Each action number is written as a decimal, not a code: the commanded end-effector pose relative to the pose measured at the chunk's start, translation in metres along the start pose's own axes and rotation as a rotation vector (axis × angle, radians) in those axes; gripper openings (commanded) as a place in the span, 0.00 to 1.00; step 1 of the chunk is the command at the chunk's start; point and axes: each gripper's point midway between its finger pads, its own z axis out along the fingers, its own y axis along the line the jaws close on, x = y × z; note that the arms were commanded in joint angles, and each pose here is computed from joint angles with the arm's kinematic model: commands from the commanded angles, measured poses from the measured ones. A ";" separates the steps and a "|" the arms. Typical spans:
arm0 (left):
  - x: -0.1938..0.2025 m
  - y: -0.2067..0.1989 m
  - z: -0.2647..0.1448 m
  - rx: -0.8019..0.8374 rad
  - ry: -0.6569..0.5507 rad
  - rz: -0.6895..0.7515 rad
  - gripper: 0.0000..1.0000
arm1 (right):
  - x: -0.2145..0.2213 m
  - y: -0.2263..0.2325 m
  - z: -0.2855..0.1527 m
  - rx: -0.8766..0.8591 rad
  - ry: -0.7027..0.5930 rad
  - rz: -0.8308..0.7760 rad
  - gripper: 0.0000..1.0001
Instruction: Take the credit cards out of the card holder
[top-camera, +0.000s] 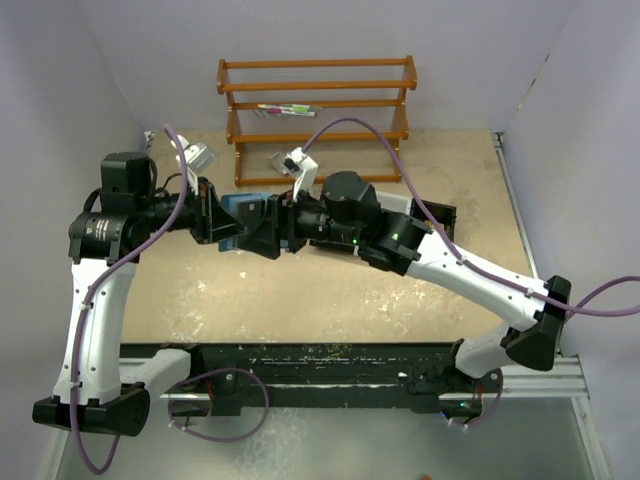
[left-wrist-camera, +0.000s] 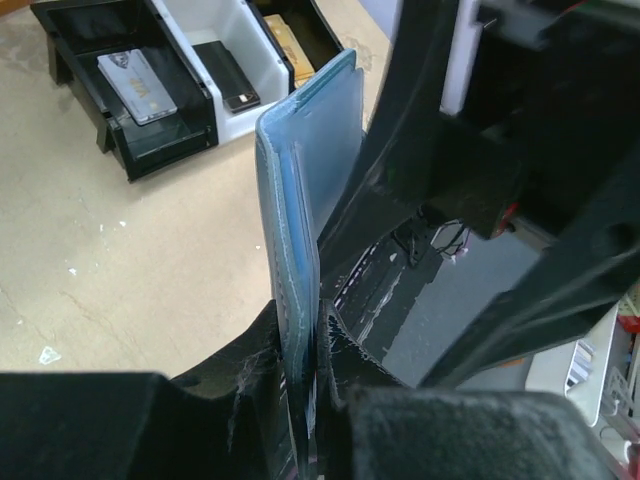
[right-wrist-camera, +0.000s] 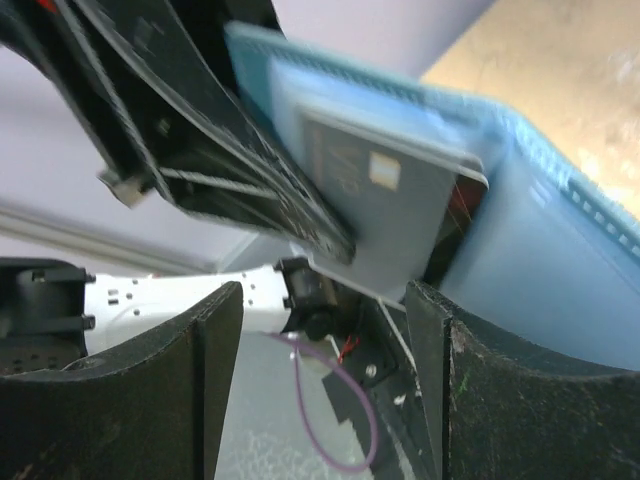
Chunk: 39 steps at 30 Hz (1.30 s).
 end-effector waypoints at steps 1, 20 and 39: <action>-0.011 -0.033 -0.008 0.142 -0.030 0.072 0.01 | -0.023 0.040 -0.025 -0.160 -0.072 0.012 0.68; -0.014 -0.090 -0.026 0.466 -0.023 0.029 0.03 | -0.024 0.027 -0.061 -0.207 -0.131 0.017 0.63; -0.009 -0.109 -0.038 0.596 -0.005 0.027 0.07 | -0.037 0.053 -0.062 -0.345 -0.161 0.003 0.24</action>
